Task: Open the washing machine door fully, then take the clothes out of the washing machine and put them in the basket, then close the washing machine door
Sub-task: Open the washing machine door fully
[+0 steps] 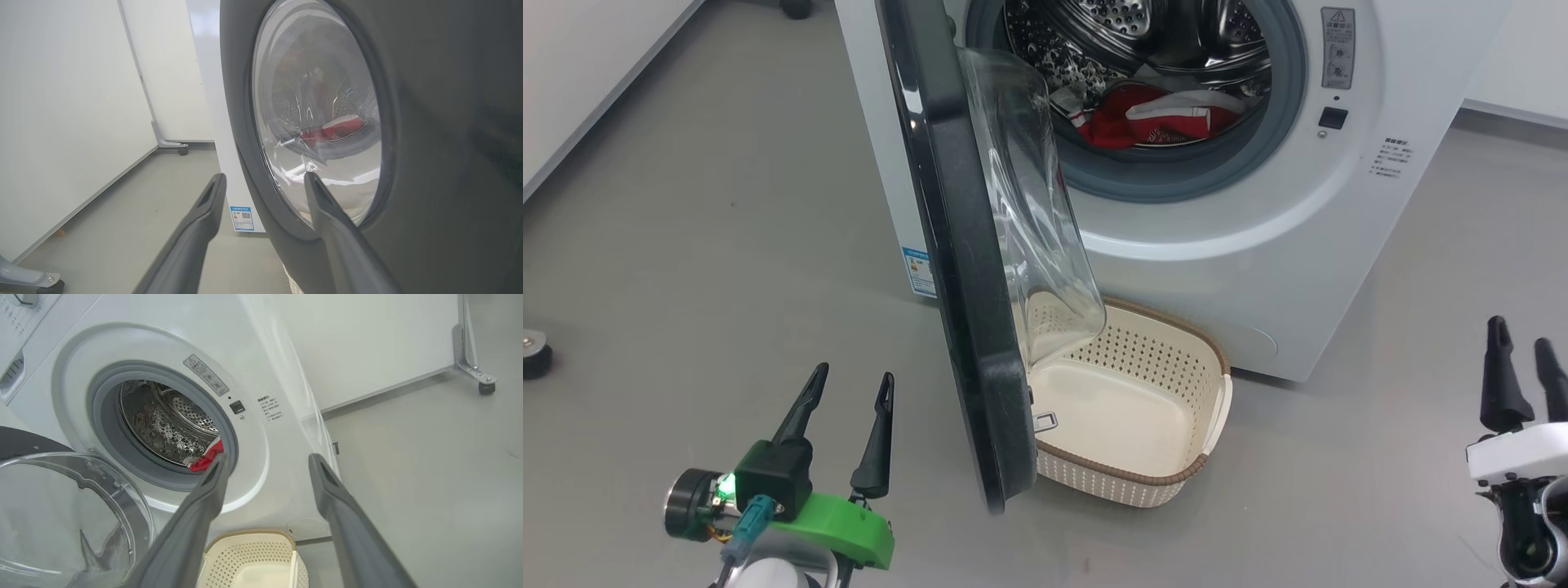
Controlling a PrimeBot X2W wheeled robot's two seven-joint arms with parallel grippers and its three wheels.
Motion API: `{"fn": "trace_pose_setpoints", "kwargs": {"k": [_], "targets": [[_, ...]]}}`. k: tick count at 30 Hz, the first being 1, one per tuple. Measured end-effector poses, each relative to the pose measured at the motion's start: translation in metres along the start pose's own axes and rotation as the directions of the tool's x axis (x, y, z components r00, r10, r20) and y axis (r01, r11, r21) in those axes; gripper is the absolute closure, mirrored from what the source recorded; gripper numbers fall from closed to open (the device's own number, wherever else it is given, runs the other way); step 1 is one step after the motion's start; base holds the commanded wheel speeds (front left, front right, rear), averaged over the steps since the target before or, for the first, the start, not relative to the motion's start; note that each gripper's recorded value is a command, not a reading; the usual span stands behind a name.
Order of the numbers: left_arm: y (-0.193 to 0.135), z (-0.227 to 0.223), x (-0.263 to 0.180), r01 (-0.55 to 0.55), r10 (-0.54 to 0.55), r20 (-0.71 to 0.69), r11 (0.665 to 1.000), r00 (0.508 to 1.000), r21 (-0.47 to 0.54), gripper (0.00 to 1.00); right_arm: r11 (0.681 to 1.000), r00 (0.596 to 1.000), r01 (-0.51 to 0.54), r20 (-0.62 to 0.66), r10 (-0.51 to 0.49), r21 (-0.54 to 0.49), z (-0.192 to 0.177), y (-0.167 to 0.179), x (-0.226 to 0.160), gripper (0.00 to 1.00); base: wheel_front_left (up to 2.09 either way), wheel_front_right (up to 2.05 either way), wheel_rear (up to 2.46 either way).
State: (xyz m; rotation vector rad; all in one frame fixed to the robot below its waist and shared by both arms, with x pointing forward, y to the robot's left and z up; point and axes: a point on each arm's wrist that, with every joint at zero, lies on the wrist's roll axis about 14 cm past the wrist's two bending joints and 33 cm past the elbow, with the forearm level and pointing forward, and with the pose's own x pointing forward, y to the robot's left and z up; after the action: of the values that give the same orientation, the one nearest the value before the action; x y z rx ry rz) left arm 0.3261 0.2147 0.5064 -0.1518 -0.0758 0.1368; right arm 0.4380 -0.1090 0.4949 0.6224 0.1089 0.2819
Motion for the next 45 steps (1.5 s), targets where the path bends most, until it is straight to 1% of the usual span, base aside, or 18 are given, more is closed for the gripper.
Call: {"fn": "trace_pose_setpoints", "kwargs": {"k": [2, 4, 6, 9, 12, 13, 15, 18, 25, 29, 45], "targets": [[-0.001, 0.000, 0.000, 0.002, -0.002, 0.000, 1.000, 1.000, 0.000, 0.00, 0.994, 0.998, -0.004, 0.069, 0.012, -0.107, 0.015, 0.000, 0.000, 0.00, 0.00, 0.00, 0.00], [-0.001, 0.000, 0.001, 0.004, -0.004, 0.000, 1.000, 1.000, -0.001, 0.00, 0.979, 0.993, 0.001, 0.115, 0.023, -0.204, 0.026, 0.000, -0.001, 0.00, 0.00, 0.00, 0.00], [-0.002, 0.000, 0.001, 0.005, -0.005, 0.000, 1.000, 1.000, -0.001, 0.00, 0.957, 0.994, 0.000, 0.104, 0.031, -0.291, 0.026, 0.001, -0.001, 0.00, 0.00, 0.00, 0.00], [-0.001, -0.001, 0.002, 0.003, -0.003, -0.001, 1.000, 1.000, -0.001, 0.00, 0.909, 0.997, -0.006, 0.073, 0.039, -0.416, 0.022, 0.002, -0.002, 0.00, 0.00, 0.00, 0.00], [-0.002, -0.001, 0.002, 0.005, -0.005, -0.004, 1.000, 1.000, -0.001, 0.00, 0.868, 0.998, -0.001, 0.056, 0.033, -0.496, 0.018, 0.001, -0.004, 0.00, 0.00, 0.00, 0.00], [-0.002, -0.002, 0.002, 0.006, -0.006, -0.005, 1.000, 1.000, -0.001, 0.00, 0.858, 0.998, -0.003, 0.048, 0.032, -0.514, 0.014, 0.001, -0.006, 0.00, 0.00, 0.00, 0.00], [-0.002, -0.002, 0.003, 0.006, -0.006, -0.006, 1.000, 1.000, -0.001, 0.00, 0.847, 0.999, -0.015, 0.021, 0.031, -0.531, 0.004, 0.002, -0.011, 0.00, 0.00, 0.00, 0.00], [-0.002, -0.002, 0.003, 0.007, -0.007, -0.007, 1.000, 1.000, -0.001, 0.00, 0.849, 1.000, -0.026, 0.000, 0.031, -0.527, -0.009, 0.007, -0.016, 0.00, 0.00, 0.00, 0.00], [-0.002, -0.003, 0.002, 0.008, -0.008, -0.010, 1.000, 1.000, -0.002, 0.00, 0.873, 0.999, -0.020, 0.018, 0.033, -0.487, -0.018, 0.022, -0.024, 0.00, 0.00, 0.00, 0.00], [-0.003, -0.005, 0.001, 0.009, -0.009, -0.014, 1.000, 1.000, -0.002, 0.00, 0.887, 1.000, -0.021, 0.000, 0.024, -0.461, -0.030, 0.027, -0.031, 0.00, 0.00, 0.00, 0.00], [-0.002, -0.006, 0.000, 0.007, -0.007, -0.017, 1.000, 1.000, -0.003, 0.00, 0.911, 1.000, -0.020, -0.021, 0.012, -0.412, -0.051, 0.041, -0.049, 0.00, 0.00, 0.00, 0.00]]}}
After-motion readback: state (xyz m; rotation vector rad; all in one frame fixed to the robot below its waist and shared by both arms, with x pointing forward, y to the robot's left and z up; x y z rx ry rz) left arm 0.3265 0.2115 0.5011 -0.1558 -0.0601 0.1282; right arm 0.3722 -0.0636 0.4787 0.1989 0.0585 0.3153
